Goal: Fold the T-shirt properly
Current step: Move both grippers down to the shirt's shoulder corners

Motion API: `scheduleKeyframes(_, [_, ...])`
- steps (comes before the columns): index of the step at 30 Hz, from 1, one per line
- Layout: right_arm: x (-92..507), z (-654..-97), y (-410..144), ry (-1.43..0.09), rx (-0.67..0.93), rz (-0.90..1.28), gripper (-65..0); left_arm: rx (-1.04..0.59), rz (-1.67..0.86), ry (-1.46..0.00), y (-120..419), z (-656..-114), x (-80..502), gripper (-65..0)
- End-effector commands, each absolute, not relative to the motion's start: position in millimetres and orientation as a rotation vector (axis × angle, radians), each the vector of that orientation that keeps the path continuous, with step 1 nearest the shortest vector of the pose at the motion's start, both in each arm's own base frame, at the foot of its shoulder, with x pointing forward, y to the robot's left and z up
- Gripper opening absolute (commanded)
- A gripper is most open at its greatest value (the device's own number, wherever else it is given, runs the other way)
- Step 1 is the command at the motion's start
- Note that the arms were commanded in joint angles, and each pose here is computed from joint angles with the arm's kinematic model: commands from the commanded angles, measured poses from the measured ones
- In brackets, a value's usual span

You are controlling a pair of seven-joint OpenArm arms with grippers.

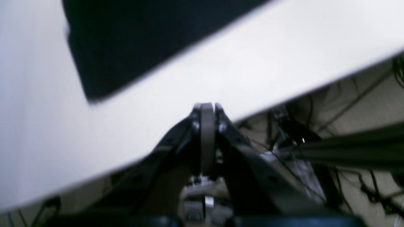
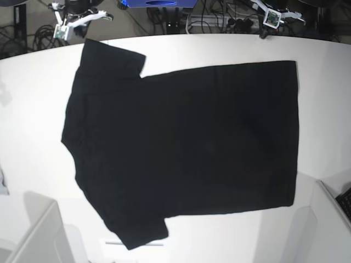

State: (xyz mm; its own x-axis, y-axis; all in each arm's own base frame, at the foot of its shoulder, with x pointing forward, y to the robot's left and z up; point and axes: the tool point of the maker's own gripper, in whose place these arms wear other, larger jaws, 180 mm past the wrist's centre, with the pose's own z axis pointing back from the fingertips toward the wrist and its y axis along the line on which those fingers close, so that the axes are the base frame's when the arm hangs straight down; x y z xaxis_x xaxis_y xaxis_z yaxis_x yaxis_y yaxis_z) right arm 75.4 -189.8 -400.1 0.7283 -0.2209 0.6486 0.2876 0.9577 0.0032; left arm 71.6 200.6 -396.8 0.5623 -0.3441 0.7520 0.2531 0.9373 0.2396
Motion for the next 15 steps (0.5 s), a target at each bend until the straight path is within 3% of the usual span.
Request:
scheduleKeyframes(1, [83, -393, -193, -0.734, -0.107, -0.279, -65.0, 0.105, -0.355, -0.934, 198, -389, 72, -65.0])
scheduleKeyframes(2, [89, -392, -193, -0.744, -0.105, -0.28, -60.6, 0.106, -0.356, -0.945, 198, -386, 76, -65.0])
scheduleKeyframes(5, [100, -391, -193, -0.764, -0.098, -0.28, -35.1, 0.095, -0.315, -0.954, 199, -385, 78, -65.0])
scheduleKeyframes(6, [105, -389, -192, -0.779, -0.095, -0.283, -29.6, 0.079, -0.264, -0.958, 201, -384, 79, -65.0])
scheduleKeyframes(10, [130, -382, -191, -0.843, -0.07, -0.303, -27.3, 0.07, -0.075, -0.993, 225, -375, 88, -44.9])
scheduleKeyframes(15, [158, -370, -188, -0.908, 0.125, -0.411, -27.2, 0.098, -0.011, -1.056, 249, -362, 107, -41.3])
